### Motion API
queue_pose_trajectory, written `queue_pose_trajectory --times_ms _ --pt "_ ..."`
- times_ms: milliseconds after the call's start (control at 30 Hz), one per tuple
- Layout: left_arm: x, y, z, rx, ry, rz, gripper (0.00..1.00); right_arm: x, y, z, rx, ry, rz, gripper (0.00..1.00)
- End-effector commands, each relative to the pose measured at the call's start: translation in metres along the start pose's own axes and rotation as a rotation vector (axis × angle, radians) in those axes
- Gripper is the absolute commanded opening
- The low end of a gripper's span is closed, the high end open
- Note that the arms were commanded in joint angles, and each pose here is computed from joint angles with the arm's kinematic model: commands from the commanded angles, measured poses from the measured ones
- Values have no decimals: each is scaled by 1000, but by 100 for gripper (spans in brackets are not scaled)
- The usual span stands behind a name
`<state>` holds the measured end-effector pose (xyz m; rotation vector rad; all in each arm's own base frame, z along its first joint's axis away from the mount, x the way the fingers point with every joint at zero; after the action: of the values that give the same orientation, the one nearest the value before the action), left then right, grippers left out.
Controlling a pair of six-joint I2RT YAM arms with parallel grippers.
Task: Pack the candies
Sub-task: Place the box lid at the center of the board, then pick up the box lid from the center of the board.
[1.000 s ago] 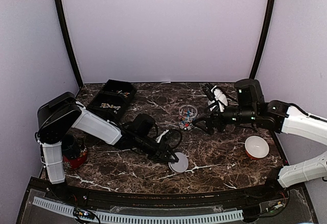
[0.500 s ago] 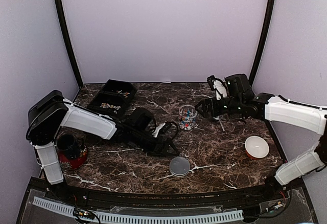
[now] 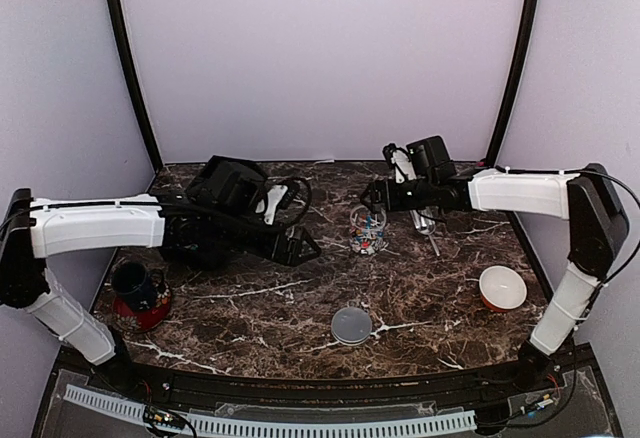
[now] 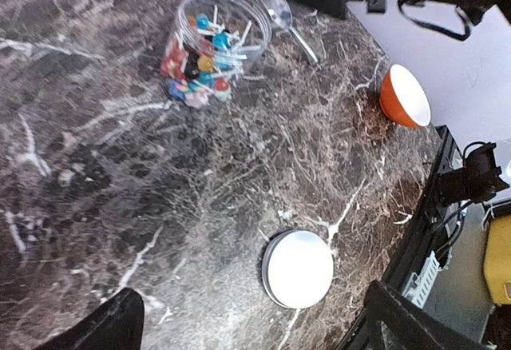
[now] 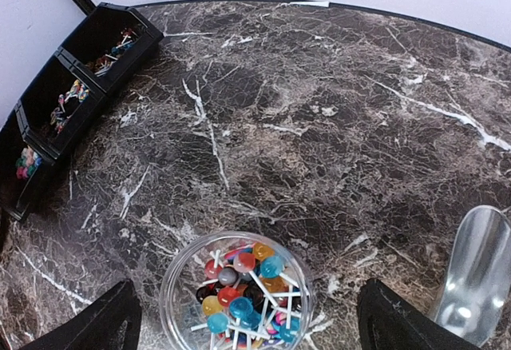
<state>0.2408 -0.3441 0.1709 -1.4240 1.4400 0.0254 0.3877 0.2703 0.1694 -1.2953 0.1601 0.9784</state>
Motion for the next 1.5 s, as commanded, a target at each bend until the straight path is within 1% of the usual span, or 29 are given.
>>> queue_pose_trajectory --times_ms 0,67,167,333,467,667,833,933,1033,1167,1233,1300,1400,1467 --pt "-56 -20 14 91 -172 -131 99 18 -13 6 53 -73 -25 95" --pt "-74 -25 19 106 -215 -189 99 25 -11 10 66 -113 -12 98" --pt "-99 -29 27 126 -281 -253 99 32 -5 17 87 -172 12 98" --pt "-125 -30 39 124 -360 -304 99 33 9 31 126 -290 44 98" --pt "-130 -30 46 162 -407 -306 99 30 13 53 120 -390 55 98" --pt "-127 -32 53 221 -440 -319 99 33 39 87 89 -471 138 98" --pt "-124 -28 62 227 -447 -320 99 30 56 117 53 -520 191 97" --pt "-121 -24 66 221 -439 -310 99 28 63 126 33 -528 211 97" --pt "-118 -21 67 216 -425 -308 99 20 62 129 -30 -506 204 97" --pt "-117 -20 66 181 -405 -310 99 2 54 117 -184 -405 175 100" --pt "-117 -18 64 150 -385 -317 99 -15 48 115 -272 -385 153 98" --pt "-115 -15 62 124 -357 -332 99 -30 50 114 -373 -372 146 98" --pt "-111 -8 63 81 -326 -353 99 -55 53 116 -474 -369 134 98" --pt "-108 -6 64 61 -311 -372 99 -69 67 116 -541 -389 146 98"
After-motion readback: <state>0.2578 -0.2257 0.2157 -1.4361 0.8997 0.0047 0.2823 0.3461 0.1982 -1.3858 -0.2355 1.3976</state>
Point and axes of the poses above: each gripper's point midway between its finger pads, its own x axis out along the fingers, its own z axis along the line the jaws close on, y = z × x, the point moved 2 cm from there along -x, back along the fingers, and after that the axes turned 3 degrees about x, right-handed, at the moved point
